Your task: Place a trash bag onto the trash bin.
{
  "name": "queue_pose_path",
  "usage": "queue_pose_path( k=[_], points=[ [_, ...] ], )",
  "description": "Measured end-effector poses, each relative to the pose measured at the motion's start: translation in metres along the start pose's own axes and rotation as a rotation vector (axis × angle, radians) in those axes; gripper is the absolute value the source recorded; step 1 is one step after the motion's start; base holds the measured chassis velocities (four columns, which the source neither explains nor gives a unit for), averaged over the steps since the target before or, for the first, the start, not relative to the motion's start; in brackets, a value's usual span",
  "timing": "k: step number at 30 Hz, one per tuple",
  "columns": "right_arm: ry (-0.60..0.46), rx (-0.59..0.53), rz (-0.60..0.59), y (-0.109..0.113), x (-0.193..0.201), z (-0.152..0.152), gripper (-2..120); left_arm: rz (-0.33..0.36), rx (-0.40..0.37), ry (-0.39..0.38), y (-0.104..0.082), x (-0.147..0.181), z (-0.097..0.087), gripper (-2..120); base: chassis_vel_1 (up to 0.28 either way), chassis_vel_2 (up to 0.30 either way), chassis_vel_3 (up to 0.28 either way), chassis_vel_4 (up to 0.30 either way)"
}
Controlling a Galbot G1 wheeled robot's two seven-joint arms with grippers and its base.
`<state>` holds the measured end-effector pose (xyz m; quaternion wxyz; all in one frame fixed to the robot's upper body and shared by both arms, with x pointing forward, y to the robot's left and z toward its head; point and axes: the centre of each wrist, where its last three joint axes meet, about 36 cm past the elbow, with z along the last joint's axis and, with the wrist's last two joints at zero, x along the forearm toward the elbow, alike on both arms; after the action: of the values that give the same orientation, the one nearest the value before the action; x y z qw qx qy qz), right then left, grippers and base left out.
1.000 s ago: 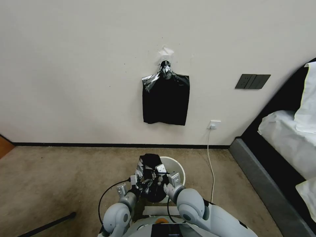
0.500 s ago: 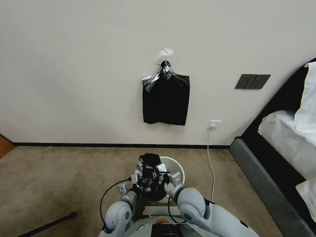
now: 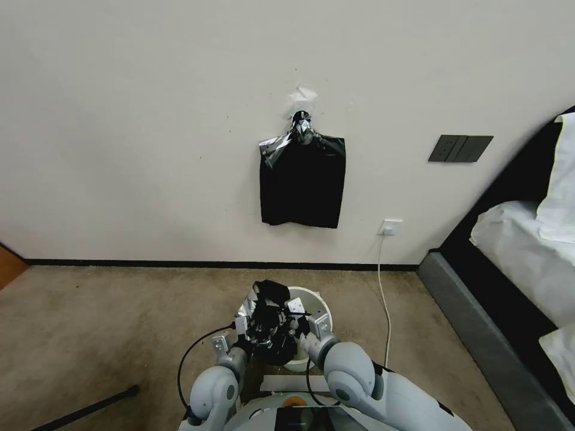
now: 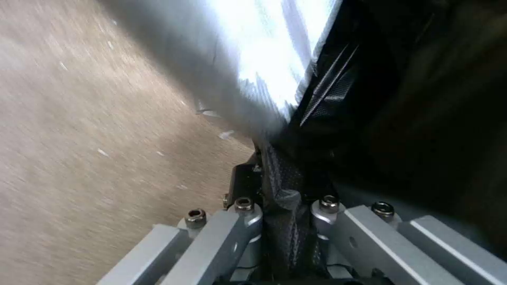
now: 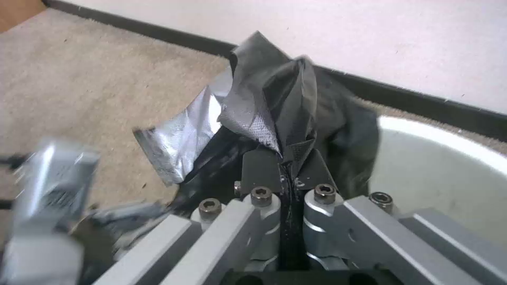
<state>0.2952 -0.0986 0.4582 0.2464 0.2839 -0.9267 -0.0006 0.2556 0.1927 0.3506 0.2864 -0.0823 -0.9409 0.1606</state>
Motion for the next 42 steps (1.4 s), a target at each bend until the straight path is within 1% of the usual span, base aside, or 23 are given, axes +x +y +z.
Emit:
queue_pose_path(
  k=[3, 4, 7, 8, 11, 12, 15, 17, 19, 20, 23, 24, 27, 28, 31, 33, 35, 36, 40, 41, 42],
  points=[
    [-0.023, -0.012, 0.022, -0.008, -0.007, -0.006, 0, -0.014, -0.11, -0.099, 0.011, 0.005, 0.009, 2, 0.0, 0.0, 0.0, 0.0],
    [-0.023, -0.012, 0.022, -0.008, -0.007, -0.006, 0, -0.014, -0.11, -0.099, 0.011, 0.005, 0.009, 2, 0.0, 0.0, 0.0, 0.0],
    [-0.038, -0.019, 0.049, -0.018, -0.013, -0.013, 0, -0.002, -0.187, -0.177, 0.022, 0.012, 0.017, 2, 0.0, 0.0, 0.0, 0.0],
    [-0.038, -0.019, 0.049, -0.018, -0.013, -0.013, 0, -0.002, -0.187, -0.177, 0.022, 0.012, 0.017, 2, 0.0, 0.0, 0.0, 0.0],
    [-0.049, -0.022, 0.07, -0.026, -0.016, -0.019, 0, 0.01, -0.219, -0.216, 0.027, 0.016, 0.02, 2, 0.0, 0.0, 0.0, 0.0],
    [-0.049, -0.022, 0.07, -0.026, -0.016, -0.019, 0, 0.01, -0.219, -0.216, 0.027, 0.016, 0.02, 2, 0.0, 0.0, 0.0, 0.0],
    [-0.051, -0.018, 0.092, -0.033, -0.019, -0.022, 0, 0.033, -0.233, -0.271, 0.031, 0.017, 0.024, 2, 0.0, 0.0, 0.0, 0.0],
    [-0.051, -0.016, 0.098, -0.035, -0.019, -0.022, 0, 0.041, -0.235, -0.286, 0.032, 0.018, 0.026, 2, 0.0, 0.0, 0.0, 0.0],
    [-0.047, -0.006, 0.117, -0.042, -0.018, -0.021, 0, 0.053, -0.237, -0.332, 0.037, 0.019, 0.031, 2, 0.0, 0.0, 0.0, 0.0],
    [-0.047, -0.006, 0.117, -0.042, -0.018, -0.021, 0, 0.053, -0.237, -0.332, 0.037, 0.019, 0.031, 2, 0.0, 0.0, 0.0, 0.0],
    [-0.035, 0.015, 0.148, -0.053, -0.014, -0.019, 0, 0.074, -0.214, -0.376, 0.044, 0.02, 0.033, 2, 0.0, 0.0, 0.0, 0.0],
    [-0.035, 0.015, 0.148, -0.053, -0.014, -0.019, 0, 0.074, -0.214, -0.376, 0.044, 0.02, 0.033, 2, 0.0, 0.0, 0.0, 0.0],
    [-0.018, 0.045, 0.174, -0.064, -0.008, -0.016, 0, 0.094, -0.193, -0.419, 0.053, 0.022, 0.032, 2, 0.0, 0.0, 0.0, 0.0],
    [-0.018, 0.045, 0.174, -0.064, -0.008, -0.016, 0, 0.094, -0.193, -0.419, 0.053, 0.022, 0.032, 2, 0.0, 0.0, 0.0, 0.0],
    [0.008, 0.077, 0.19, -0.072, -0.001, -0.011, 0, 0.136, -0.172, -0.46, 0.061, 0.024, 0.029, 2, 0.0, 0.0, 0.0, 0.0],
    [0.016, 0.088, 0.194, -0.074, 0.001, -0.009, 0, 0.143, -0.159, -0.469, 0.063, 0.025, 0.028, 2, 0.0, 0.0, 0.0, 0.0],
    [0.037, 0.116, 0.199, -0.08, 0.008, -0.006, 0, 0.15, -0.1, -0.495, 0.066, 0.025, 0.023, 2, 0.0, 0.0, 0.0, 0.0],
    [0.037, 0.116, 0.199, -0.08, 0.008, -0.006, 0, 0.15, -0.1, -0.495, 0.066, 0.025, 0.023, 2, 0.0, 0.0, 0.0, 0.0],
    [0.065, 0.147, 0.185, -0.082, 0.02, -0.001, 0, 0.152, 0.032, -0.52, 0.059, 0.025, 0.014, 2, 0.0, 0.0, 0.0, 0.0],
    [0.065, 0.147, 0.185, -0.082, 0.02, -0.001, 0, 0.152, 0.032, -0.52, 0.059, 0.025, 0.014, 2, 0.0, 0.0, 0.0, 0.0],
    [0.073, 0.155, 0.175, -0.08, 0.025, 0.001, 0, 0.151, 0.077, -0.522, 0.056, 0.025, 0.011, 2, 0.0, 0.0, 0.0, 0.0]
  ],
)
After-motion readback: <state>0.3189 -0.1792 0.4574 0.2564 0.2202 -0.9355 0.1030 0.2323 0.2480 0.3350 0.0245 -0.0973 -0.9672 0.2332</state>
